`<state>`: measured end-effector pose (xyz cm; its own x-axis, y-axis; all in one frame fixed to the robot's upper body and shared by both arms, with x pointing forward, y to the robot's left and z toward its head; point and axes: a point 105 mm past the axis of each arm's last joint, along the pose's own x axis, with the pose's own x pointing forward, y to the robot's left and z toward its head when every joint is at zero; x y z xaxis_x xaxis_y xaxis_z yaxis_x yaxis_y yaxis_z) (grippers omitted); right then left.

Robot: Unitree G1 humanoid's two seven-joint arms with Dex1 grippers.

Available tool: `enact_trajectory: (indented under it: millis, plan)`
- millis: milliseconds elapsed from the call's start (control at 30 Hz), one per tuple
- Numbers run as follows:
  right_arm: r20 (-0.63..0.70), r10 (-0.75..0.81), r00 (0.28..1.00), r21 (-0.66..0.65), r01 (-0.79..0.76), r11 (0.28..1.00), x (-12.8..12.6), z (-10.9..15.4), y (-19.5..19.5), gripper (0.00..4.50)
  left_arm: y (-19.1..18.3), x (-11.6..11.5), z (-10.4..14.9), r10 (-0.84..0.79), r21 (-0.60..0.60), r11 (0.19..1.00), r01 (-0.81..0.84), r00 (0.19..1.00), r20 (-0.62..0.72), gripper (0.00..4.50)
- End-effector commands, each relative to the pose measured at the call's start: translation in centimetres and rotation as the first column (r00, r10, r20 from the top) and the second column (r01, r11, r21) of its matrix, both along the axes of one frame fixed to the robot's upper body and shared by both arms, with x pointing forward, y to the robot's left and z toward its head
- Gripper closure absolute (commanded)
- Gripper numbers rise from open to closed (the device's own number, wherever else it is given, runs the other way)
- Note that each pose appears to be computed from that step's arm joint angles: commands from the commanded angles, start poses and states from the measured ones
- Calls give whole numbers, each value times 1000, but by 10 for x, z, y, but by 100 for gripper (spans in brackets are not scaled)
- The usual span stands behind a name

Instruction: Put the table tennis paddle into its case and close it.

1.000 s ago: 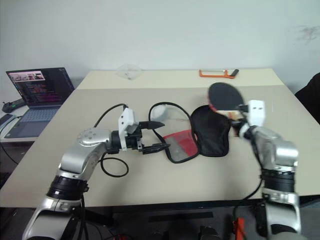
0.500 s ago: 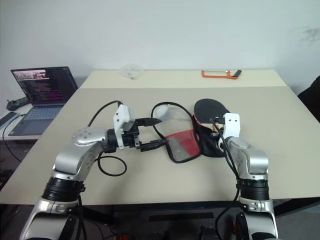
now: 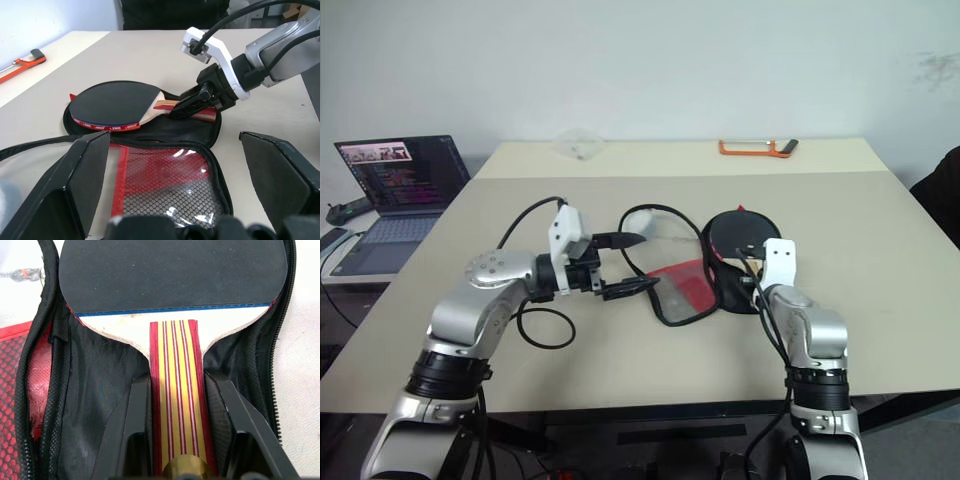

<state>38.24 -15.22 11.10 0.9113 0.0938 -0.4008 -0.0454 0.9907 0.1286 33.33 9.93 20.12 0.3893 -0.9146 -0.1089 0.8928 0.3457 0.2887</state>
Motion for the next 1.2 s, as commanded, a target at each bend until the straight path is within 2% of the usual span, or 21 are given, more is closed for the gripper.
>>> enact_trajectory:
  millis: [33, 133, 300, 400, 467, 567, 667, 800, 833, 900, 1033, 1200]
  plan:
    - [66, 8, 998, 0, -8, 1000, 2, 18, 3, 340, -2, -2, 14, -11, -14, 1000, 12, 999, 50, 0]
    - [63, 18, 998, 2, -18, 1000, 1, 18, 8, 340, -2, -2, 14, -9, -12, 1000, 10, 999, 50, 0]
    - [92, -10, 996, 46, 5, 999, 2, 25, 7, 179, -2, -1, 13, 0, -15, 1000, 1, 999, 52, 0]
    - [106, 40, 994, 41, -45, 998, -1, 32, 13, 78, -2, -1, 14, 5, -23, 1000, -4, 999, 52, 0]
    - [133, 109, 985, -11, -109, 994, -8, 42, 18, 6, 1, 1, 14, 24, -29, 999, -22, 998, 55, 0]
    - [204, 276, 939, -153, -248, 957, -26, 62, 22, 2, 10, 9, 13, 97, -33, 995, -95, 993, 60, 0]
    - [274, 373, 887, -185, -332, 925, -43, 82, 16, 2, 28, 24, 1, 216, -10, 976, -215, 975, 48, 0]
    - [286, 512, 810, -262, -448, 855, -61, 92, 10, 2, 47, 33, -18, 301, 39, 952, -302, 953, 29, 0]
    - [277, 558, 782, -270, -494, 826, -67, 94, 8, 0, 54, 35, -25, 328, 54, 943, -328, 945, 15, 38]
    - [268, 611, 745, -270, -551, 790, -76, 98, 6, 0, 64, 39, -35, 370, 87, 925, -370, 929, 9, 86]
    - [254, 686, 682, -280, -627, 727, -90, 104, 5, 0, 86, 54, -51, 481, 156, 863, -480, 876, 32, 228]
    - [229, 736, 637, -287, -679, 676, -97, 103, 10, 0, 70, 65, -57, 477, 152, 866, -477, 878, 37, 419]
